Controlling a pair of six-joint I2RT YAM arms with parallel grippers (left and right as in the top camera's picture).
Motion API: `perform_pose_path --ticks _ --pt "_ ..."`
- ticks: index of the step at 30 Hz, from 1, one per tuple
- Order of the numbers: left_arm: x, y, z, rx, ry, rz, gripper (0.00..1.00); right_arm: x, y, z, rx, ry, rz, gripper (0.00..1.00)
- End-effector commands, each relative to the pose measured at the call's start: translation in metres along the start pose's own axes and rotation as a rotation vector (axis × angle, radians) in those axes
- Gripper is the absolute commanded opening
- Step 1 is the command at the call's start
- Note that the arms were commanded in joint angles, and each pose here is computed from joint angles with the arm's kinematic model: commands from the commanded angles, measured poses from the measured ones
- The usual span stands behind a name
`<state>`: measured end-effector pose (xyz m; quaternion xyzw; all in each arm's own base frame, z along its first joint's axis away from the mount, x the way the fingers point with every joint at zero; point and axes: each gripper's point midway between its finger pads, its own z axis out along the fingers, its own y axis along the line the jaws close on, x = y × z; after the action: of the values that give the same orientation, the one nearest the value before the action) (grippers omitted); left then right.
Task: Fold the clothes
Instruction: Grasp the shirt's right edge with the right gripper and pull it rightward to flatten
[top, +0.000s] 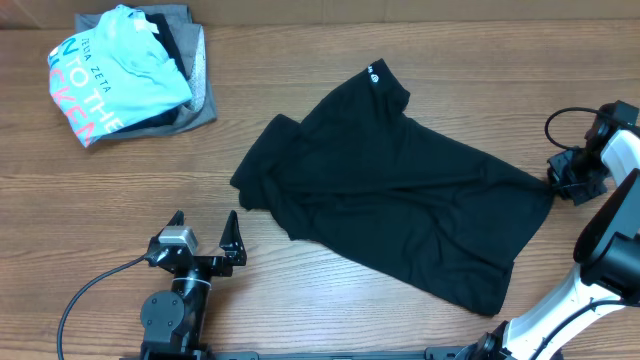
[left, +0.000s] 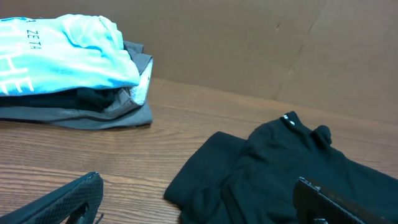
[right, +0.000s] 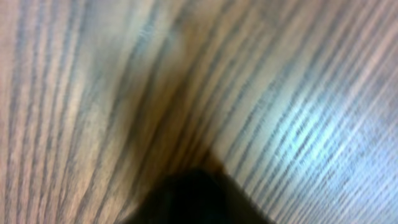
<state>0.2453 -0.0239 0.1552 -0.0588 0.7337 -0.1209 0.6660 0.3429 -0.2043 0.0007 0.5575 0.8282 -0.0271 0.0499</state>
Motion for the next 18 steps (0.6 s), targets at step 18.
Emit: perform_pose_path --ticks 18 --pt "0.000 -0.003 0.000 0.015 -0.002 0.013 1.00 -0.092 0.069 -0.031 -0.264 -0.333 -0.004 0.04"
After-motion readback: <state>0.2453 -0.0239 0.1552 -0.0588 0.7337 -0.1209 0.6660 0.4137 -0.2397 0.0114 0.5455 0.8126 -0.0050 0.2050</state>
